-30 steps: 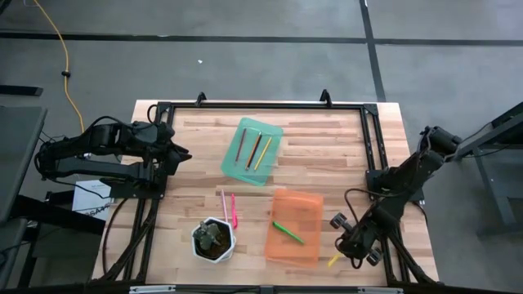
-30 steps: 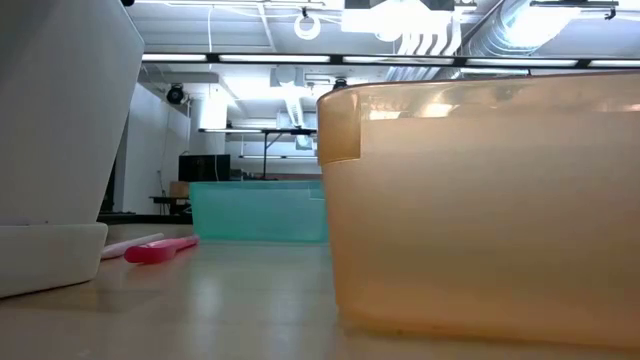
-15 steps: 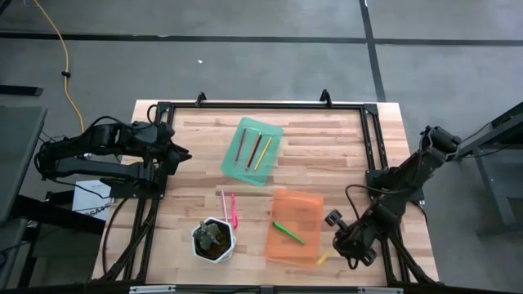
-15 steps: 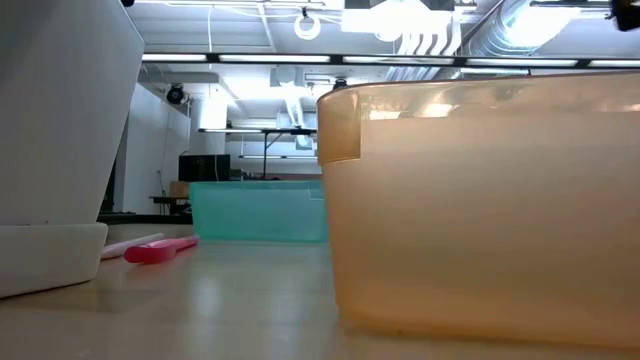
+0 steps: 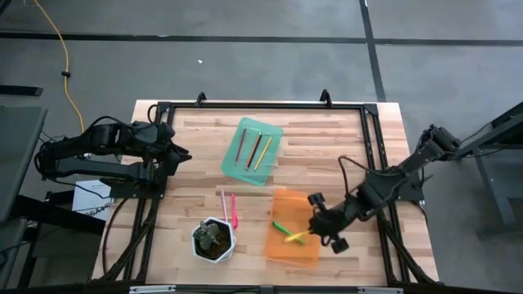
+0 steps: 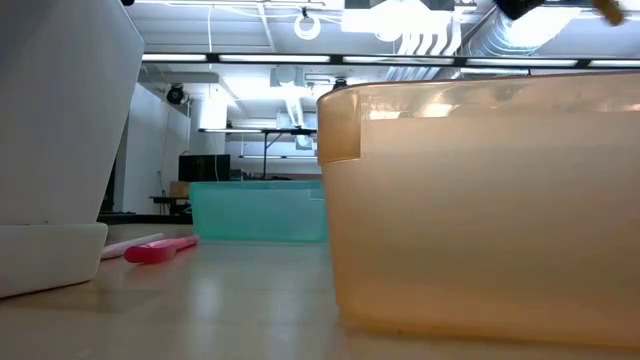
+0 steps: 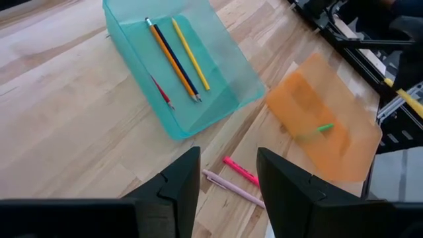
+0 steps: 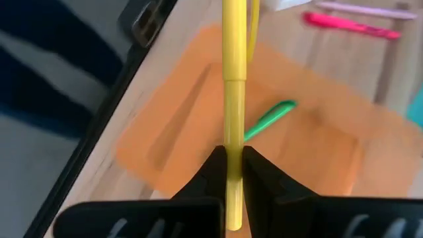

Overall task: Sort pens & pencils
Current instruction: Put the yellow pen into the orange bin

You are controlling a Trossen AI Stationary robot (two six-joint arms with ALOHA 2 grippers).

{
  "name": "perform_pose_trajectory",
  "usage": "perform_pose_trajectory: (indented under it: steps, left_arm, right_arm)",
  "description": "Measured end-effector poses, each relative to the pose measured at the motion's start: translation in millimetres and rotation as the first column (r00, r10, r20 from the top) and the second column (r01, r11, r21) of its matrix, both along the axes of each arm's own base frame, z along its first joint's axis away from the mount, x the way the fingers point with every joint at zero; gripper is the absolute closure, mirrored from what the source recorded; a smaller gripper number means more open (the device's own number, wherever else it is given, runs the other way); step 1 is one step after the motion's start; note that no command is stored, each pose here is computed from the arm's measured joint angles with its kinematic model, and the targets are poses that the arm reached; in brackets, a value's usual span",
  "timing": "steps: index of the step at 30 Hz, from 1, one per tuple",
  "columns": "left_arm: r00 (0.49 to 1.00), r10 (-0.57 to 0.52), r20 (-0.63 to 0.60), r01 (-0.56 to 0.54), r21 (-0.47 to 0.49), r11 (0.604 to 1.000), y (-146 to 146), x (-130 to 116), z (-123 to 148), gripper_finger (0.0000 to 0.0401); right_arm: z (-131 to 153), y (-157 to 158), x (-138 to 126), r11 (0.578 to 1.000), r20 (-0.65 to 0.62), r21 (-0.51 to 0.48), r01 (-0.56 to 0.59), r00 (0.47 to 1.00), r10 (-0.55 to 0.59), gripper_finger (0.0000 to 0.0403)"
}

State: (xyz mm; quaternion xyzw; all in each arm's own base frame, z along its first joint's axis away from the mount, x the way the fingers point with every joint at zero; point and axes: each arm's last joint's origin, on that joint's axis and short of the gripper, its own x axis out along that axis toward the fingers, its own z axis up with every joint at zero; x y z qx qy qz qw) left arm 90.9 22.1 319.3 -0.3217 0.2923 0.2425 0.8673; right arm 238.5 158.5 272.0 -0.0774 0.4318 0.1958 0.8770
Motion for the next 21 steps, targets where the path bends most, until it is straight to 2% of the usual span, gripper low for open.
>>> perform_pose_trajectory:
  steps: [7, 21]
  left_arm:
    - [1.000, -0.029, -0.003, 0.029, 0.004, 1.000, -0.5, 0.1, -0.1, 0.0263]
    - [0.995, -0.096, -0.021, 0.097, 0.053, 0.994, -1.0, 0.2, -0.2, 0.0263]
  right_arm:
    - [-6.2, -17.2, 25.8, 0.985, -0.007, 0.093, 0.148, 0.989, -0.148, 0.0396]
    - [-43.1, -30.3, 49.4, 0.933, -0.208, 0.103, 0.344, 0.925, -0.318, 0.0396]
